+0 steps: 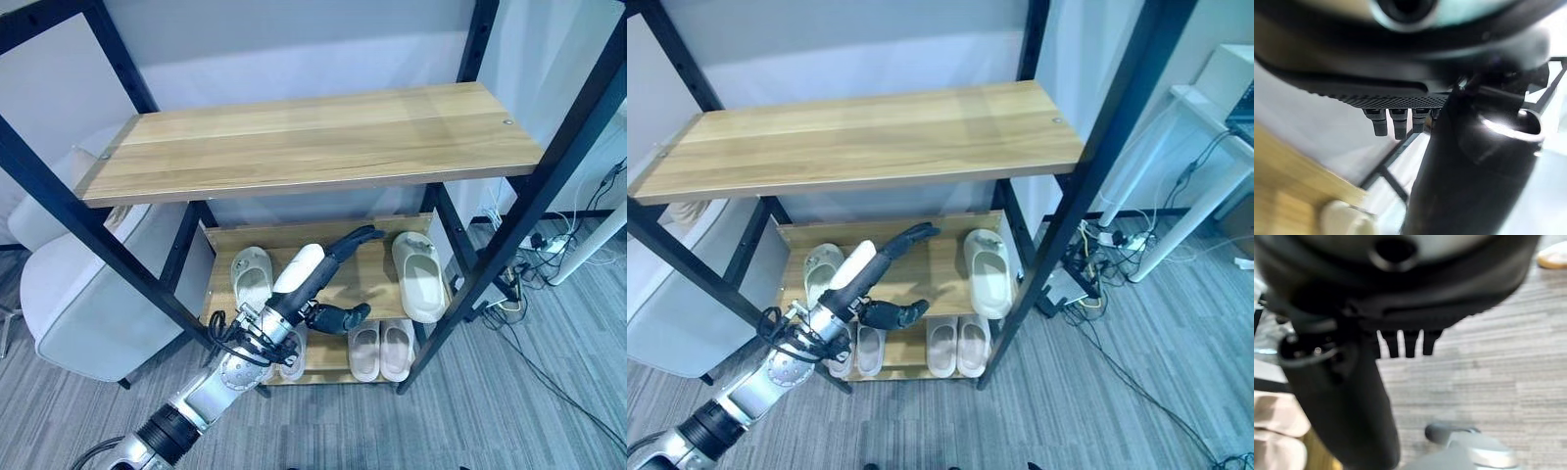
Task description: Arrange the slippers neatly on the shoe rack.
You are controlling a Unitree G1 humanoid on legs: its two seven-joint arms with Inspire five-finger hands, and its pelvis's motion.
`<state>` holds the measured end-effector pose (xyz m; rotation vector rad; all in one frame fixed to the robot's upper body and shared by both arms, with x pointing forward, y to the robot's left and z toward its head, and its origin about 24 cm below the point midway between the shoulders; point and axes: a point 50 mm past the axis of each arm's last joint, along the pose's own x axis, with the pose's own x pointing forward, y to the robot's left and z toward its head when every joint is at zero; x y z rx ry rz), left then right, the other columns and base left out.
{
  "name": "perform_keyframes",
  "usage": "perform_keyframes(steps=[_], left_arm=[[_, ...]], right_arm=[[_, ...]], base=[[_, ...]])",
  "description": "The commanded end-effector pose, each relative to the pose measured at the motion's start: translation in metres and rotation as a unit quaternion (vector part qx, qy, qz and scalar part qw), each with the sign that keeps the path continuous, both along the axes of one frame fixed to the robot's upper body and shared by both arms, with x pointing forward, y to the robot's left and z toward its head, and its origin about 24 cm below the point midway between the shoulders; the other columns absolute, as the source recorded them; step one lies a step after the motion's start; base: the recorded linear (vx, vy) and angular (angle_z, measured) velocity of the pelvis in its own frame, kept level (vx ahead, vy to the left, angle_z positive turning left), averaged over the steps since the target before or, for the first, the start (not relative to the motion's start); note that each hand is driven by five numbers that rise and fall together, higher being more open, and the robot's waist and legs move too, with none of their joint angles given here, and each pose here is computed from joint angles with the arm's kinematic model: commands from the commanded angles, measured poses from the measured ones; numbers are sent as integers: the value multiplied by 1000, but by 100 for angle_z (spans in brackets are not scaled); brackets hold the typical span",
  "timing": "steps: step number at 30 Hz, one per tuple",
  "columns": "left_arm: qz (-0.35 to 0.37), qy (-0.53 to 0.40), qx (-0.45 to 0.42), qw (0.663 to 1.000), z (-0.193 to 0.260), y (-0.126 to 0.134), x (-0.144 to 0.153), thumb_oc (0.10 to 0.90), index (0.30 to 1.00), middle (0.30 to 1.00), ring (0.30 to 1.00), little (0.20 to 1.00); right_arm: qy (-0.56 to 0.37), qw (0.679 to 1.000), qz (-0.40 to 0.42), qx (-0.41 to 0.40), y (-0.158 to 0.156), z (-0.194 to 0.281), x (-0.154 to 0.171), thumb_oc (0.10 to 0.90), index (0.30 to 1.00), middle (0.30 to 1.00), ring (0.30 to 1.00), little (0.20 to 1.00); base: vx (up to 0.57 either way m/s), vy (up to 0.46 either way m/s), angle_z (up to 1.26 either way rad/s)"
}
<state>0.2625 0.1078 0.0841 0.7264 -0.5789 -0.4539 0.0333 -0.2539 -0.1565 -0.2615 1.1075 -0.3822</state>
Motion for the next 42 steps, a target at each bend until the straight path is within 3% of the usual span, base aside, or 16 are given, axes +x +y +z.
perform_keyframes(steps=[1, 7, 9, 18, 28, 42], left_arm=[[72, -174, -18, 982, 60, 20, 32, 800, 900, 900, 900, 900], [145, -182, 23, 972, 53, 52, 38, 800, 900, 900, 900, 900], [195, -193, 32, 961, 52, 75, 38, 800, 900, 900, 900, 900], [329, -160, 5, 931, 38, 129, 39, 800, 900, 900, 900, 900], [359, -116, -52, 925, 30, 142, 42, 800, 900, 900, 900, 900], [374, -99, -49, 921, 27, 146, 50, 800, 900, 900, 900, 900]], right_arm=[[-9, 999, -22, -24, -8, 3, -4, 800, 900, 900, 900, 900], [-4, 998, -53, -35, -17, 5, -14, 800, 900, 900, 900, 900], [0, 996, -81, -36, -19, 5, -21, 800, 900, 900, 900, 900], [12, 996, -74, -50, -27, 7, -26, 800, 900, 900, 900, 900], [-24, 997, -48, -53, -27, 10, 0, 800, 900, 900, 900, 900], [-35, 997, -51, -56, -26, 11, 9, 800, 900, 900, 900, 900]], base=[[-19, 17, -6], [15, 14, -12], [22, 17, -7], [18, 11, -3], [-7, 6, -4], [2, -3, -5]])
